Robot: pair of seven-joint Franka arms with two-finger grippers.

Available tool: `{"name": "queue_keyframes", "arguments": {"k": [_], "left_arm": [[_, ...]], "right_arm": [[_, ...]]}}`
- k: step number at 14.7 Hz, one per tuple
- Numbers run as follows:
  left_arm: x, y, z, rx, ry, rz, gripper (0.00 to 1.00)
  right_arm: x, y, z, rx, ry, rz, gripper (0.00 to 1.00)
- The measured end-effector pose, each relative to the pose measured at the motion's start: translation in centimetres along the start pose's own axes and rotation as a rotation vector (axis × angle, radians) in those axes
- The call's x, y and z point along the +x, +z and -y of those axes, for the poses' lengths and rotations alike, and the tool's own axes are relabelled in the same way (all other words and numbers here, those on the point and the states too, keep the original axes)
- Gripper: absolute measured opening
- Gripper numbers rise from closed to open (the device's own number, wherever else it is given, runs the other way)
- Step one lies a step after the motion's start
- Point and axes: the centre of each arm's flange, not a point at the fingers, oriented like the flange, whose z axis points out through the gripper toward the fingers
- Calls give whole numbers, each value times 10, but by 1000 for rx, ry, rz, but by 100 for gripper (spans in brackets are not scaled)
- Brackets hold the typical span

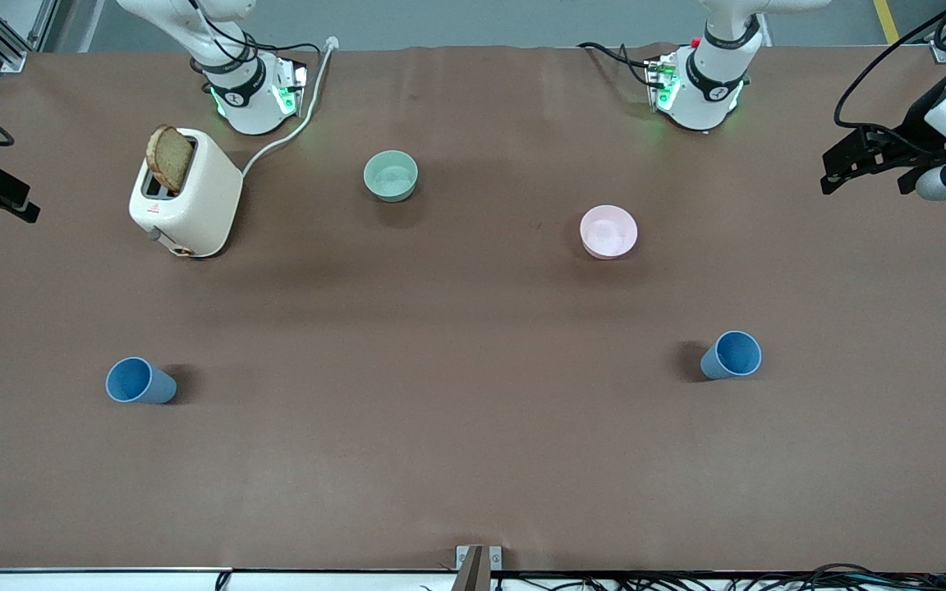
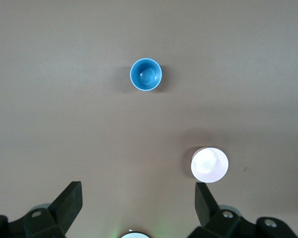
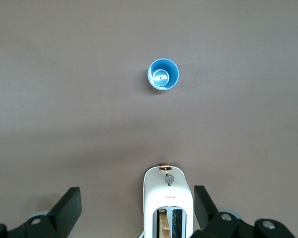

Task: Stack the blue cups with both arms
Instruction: 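Reach the left gripper and the right gripper toward the two blue cups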

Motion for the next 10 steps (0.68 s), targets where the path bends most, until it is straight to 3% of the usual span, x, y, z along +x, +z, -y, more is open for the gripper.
{"name": "queue_keyframes", "arguments": {"k": [5,10], "left_arm": [[9,3,2,2,-7,2,100],[61,57,11,6,-25,14,100]], "right_arm": [[0,0,0,0,0,-2,100],[0,0,-1,0,2,-4,100]]}}
